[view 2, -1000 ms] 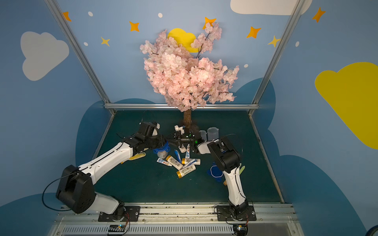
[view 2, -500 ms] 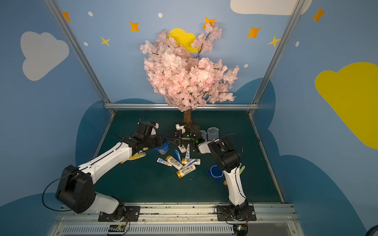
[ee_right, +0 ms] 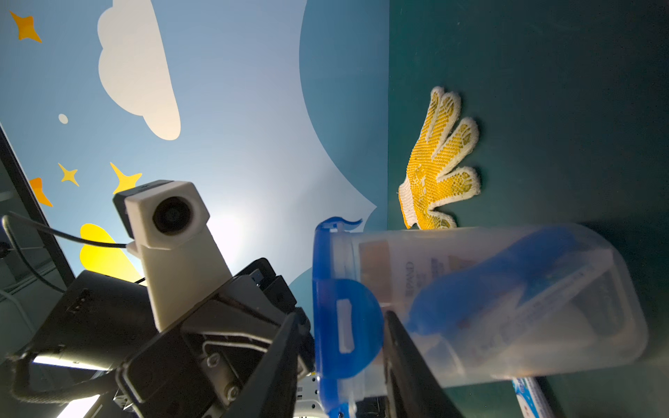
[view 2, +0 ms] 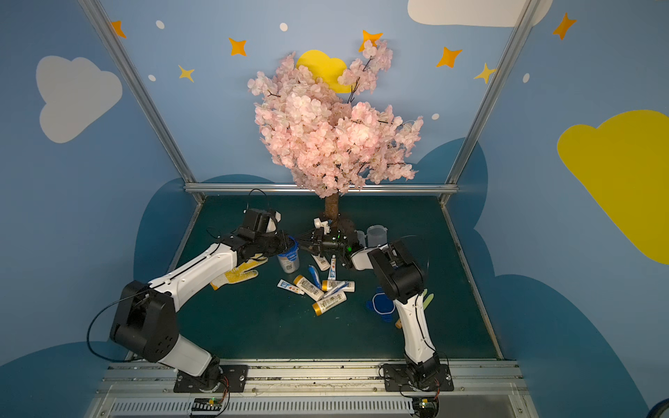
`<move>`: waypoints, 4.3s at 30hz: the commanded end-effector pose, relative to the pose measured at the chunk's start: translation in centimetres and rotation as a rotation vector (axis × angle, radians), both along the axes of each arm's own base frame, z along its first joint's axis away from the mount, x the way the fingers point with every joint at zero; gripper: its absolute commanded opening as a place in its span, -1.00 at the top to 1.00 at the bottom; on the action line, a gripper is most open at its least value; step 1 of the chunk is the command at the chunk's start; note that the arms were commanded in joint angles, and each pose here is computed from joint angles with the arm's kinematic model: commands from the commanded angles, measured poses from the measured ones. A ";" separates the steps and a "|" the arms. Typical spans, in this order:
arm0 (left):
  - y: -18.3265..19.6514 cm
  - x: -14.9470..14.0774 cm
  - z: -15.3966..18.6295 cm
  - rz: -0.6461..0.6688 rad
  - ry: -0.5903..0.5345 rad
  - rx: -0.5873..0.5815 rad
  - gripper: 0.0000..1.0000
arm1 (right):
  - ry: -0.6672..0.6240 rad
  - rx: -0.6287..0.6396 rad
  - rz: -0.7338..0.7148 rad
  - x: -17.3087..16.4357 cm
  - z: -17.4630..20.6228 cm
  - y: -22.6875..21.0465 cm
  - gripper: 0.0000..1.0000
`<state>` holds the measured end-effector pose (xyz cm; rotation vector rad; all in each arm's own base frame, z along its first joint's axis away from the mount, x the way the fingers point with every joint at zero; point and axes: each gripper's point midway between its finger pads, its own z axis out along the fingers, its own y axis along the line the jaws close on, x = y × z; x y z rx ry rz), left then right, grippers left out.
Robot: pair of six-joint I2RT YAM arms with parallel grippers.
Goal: Take out toiletry kits
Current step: Unfasten the latch on the container, then adjust the container at the center of the board.
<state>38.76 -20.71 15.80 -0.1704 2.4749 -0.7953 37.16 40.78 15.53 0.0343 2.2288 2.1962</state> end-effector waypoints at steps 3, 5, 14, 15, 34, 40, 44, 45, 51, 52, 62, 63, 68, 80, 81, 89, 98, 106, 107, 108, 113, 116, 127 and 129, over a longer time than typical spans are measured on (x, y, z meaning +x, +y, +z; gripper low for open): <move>4.2 -6.3 -10.9 0.035 0.378 0.215 0.95 | -0.279 0.171 -0.008 0.5 8.4 -0.4 0.25; 4.3 -6.7 -11.5 0.035 0.393 0.216 0.95 | -0.285 0.174 -0.019 0.7 8.6 -0.6 0.25; 5.0 -8.7 -14.4 0.036 0.461 0.229 0.95 | -0.310 0.183 -0.067 2.1 9.6 -2.0 0.26; 5.0 -8.8 -14.6 0.038 0.467 0.230 0.95 | -0.312 0.185 -0.067 2.2 9.8 -2.1 0.26; 6.5 -11.9 -16.7 0.063 0.527 0.245 0.95 | -0.366 0.167 -0.078 2.6 11.4 -2.7 0.26; 6.1 -12.0 -17.2 0.059 0.542 0.231 0.95 | -0.391 0.130 -0.074 2.1 11.8 -3.2 0.27; 6.0 -11.4 -16.0 0.054 0.519 0.227 0.95 | -0.403 -0.001 -0.064 1.4 10.1 -3.6 0.29; 5.9 -11.1 -15.4 0.050 0.505 0.227 0.95 | -0.411 -0.049 -0.063 1.1 9.6 -3.8 0.29; 4.6 -8.3 -10.1 0.026 0.385 0.186 0.95 | -0.452 -0.241 -0.068 -0.6 7.7 -5.5 0.26; 4.2 -7.7 -8.9 0.017 0.358 0.173 0.95 | -0.453 -0.264 -0.065 -0.9 7.4 -5.6 0.25; 1.4 -3.7 2.1 -0.031 0.120 0.087 0.91 | -0.528 -0.452 0.003 -4.7 4.8 -4.9 0.27; 1.7 -3.5 3.0 -0.023 0.097 0.089 0.91 | -0.544 -0.468 0.010 -5.2 4.8 -4.7 0.29; 4.9 -3.2 4.8 0.086 0.014 0.119 0.92 | -0.662 -0.579 0.047 -6.9 5.6 -3.4 0.48; 11.4 -1.6 -0.2 0.296 0.119 0.076 0.93 | -0.772 -0.770 0.192 -10.3 3.3 -0.1 1.00; 11.4 -1.4 -0.5 0.297 0.127 0.068 0.93 | -0.777 -0.785 0.212 -10.6 2.9 0.3 1.00; 10.9 -0.2 -1.5 0.292 0.158 0.043 0.95 | -0.784 -0.877 0.271 -9.7 0.3 2.5 1.00; 10.7 -0.1 -1.8 0.281 0.164 0.038 0.95 | -0.769 -1.000 0.211 -6.9 -0.8 0.7 1.00; 10.5 -0.3 -1.9 0.271 0.173 0.027 0.95 | -0.762 -1.034 0.151 -4.2 -0.7 -1.1 1.00; 10.5 -0.3 -1.9 0.272 0.174 0.029 0.95 | -0.765 -1.038 0.146 -4.0 -0.6 -1.3 1.00; 10.6 -0.3 -1.8 0.273 0.172 0.030 0.95 | -0.769 -1.042 0.142 -3.8 -0.5 -1.5 1.00; 10.3 -0.3 -1.7 0.266 0.171 0.014 0.95 | -0.773 -1.096 0.110 -2.2 -0.5 -2.9 1.00; 10.1 -0.4 -1.7 0.262 0.172 -0.002 0.90 | -0.766 -1.106 0.092 -1.1 -0.5 -3.7 1.00; 8.7 -0.9 -0.7 0.215 0.132 -0.235 0.14 | -0.811 -1.014 0.073 -1.8 3.0 -4.5 1.00; 8.5 -0.8 -0.6 0.207 0.120 -0.263 0.09 | -0.807 -1.013 0.052 -2.2 3.7 -4.8 1.00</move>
